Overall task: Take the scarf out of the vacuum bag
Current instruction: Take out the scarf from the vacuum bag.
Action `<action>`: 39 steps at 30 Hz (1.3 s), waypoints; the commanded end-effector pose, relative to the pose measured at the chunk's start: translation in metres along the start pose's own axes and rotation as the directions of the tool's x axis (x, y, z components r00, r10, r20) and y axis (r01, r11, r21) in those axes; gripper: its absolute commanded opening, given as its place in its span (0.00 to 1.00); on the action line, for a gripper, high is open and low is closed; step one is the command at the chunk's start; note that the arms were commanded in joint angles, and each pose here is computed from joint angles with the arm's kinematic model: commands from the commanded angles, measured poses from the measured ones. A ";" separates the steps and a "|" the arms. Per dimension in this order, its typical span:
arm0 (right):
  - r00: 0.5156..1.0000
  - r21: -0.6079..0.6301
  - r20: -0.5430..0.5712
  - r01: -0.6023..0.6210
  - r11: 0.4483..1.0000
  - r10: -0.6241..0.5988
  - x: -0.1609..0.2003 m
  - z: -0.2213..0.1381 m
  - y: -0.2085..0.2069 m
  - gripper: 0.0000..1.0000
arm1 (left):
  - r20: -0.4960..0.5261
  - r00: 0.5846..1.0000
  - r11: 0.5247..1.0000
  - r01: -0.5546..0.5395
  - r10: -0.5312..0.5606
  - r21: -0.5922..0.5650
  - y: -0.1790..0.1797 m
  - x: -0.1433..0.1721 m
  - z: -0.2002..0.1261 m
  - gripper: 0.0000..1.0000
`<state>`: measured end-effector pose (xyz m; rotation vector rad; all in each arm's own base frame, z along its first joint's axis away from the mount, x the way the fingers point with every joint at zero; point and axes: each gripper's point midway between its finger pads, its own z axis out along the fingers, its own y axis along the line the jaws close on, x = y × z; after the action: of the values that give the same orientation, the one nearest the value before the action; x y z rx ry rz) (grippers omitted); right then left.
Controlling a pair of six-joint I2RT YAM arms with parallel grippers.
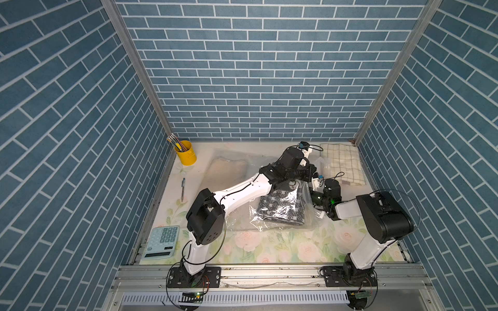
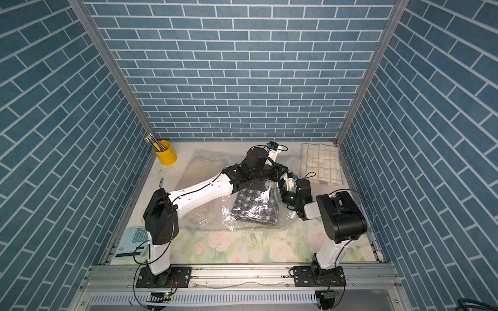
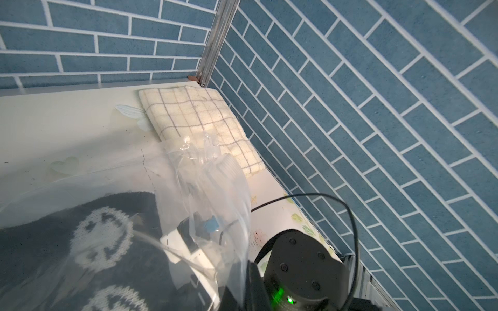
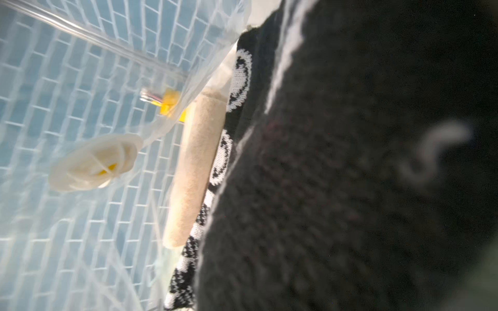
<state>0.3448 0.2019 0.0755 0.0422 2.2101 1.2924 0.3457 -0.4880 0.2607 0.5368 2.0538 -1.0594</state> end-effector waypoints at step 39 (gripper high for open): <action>0.972 0.622 0.199 -0.026 0.782 -0.126 -0.093 -0.132 -0.059 0.00 | 0.047 0.999 1.000 0.019 -0.018 -0.018 0.014 -0.009 -0.012 0.00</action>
<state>0.3582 0.0659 0.0908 0.3414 2.3902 0.5907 0.3485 -0.4836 0.2463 0.5172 2.0634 -1.0604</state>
